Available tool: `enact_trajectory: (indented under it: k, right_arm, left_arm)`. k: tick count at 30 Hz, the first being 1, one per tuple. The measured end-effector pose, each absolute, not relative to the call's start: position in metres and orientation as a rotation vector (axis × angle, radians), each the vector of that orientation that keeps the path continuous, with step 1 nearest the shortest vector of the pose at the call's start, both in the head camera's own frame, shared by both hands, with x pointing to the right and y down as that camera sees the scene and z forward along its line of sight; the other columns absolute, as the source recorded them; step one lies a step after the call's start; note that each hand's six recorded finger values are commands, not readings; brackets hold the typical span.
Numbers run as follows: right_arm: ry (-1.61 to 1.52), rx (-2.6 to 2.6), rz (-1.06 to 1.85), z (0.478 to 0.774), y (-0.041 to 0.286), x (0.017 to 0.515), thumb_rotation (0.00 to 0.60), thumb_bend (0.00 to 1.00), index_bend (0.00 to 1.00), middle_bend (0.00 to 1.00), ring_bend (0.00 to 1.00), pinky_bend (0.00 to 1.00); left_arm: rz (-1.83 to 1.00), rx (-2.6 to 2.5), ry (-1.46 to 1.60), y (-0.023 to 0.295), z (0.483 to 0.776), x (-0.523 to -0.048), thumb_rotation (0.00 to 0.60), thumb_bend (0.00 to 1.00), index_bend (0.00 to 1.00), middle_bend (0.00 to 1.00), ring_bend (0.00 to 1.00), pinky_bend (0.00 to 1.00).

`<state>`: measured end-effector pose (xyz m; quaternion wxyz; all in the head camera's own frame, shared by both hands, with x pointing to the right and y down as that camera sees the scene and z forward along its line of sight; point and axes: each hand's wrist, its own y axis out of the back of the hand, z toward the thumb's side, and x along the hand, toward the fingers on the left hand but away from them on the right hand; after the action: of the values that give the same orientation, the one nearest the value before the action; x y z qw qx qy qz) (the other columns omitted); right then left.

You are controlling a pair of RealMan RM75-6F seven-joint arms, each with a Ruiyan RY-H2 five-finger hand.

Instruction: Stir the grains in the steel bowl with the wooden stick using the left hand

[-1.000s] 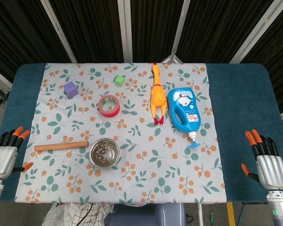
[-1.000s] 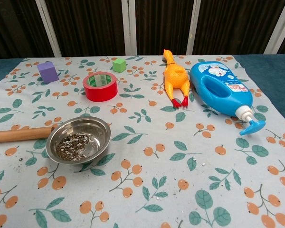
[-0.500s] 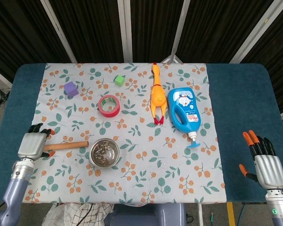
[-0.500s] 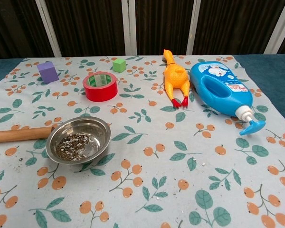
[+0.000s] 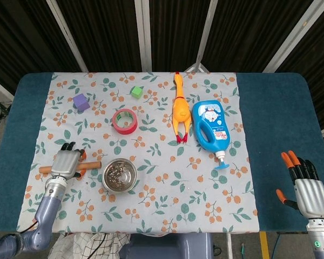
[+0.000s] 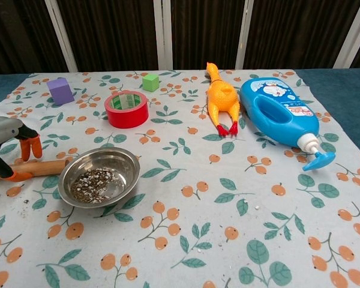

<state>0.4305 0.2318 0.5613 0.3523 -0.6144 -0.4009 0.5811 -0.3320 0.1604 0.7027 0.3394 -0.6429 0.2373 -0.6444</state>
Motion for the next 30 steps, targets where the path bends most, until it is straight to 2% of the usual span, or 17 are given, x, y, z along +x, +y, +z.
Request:
enact_trajectory:
  k: [13, 19, 22, 27, 30]
  right_arm:
    - [-1.038, -1.598, 1.507, 0.562, 0.233, 0.43, 0.6, 0.32, 0.0, 0.0, 0.0, 0.0]
    - [-1.04, -1.6, 1.513, 0.562, 0.233, 0.43, 0.6, 0.32, 0.0, 0.0, 0.0, 0.0]
    - [-1.041, -1.6, 1.515, 0.562, 0.233, 0.43, 0.6, 0.32, 0.0, 0.0, 0.0, 0.0]
    - [-1.042, -1.601, 1.517, 0.562, 0.233, 0.43, 0.6, 0.32, 0.0, 0.0, 0.0, 0.0]
    - [-1.045, -1.602, 1.519, 0.562, 0.233, 0.431, 0.6, 0.32, 0.0, 0.0, 0.0, 0.0]
  left_arm:
    - [-1.671, -1.713, 0.633, 0.161, 0.705, -0.316, 0.6, 0.38, 0.45, 0.47, 0.11, 0.13]
    - [-1.678, -1.727, 0.622, 0.165, 0.711, -0.312, 0.6, 0.42, 0.45, 0.49, 0.12, 0.13]
    - [-1.674, -1.731, 0.619, 0.166, 0.712, -0.31, 0.6, 0.5, 0.47, 0.51, 0.13, 0.13]
    - [-1.669, -1.737, 0.623, 0.167, 0.712, -0.309, 0.6, 0.75, 0.52, 0.58, 0.16, 0.13]
    - [-1.661, -1.74, 0.628, 0.168, 0.712, -0.308, 0.6, 0.85, 0.55, 0.61, 0.18, 0.13]
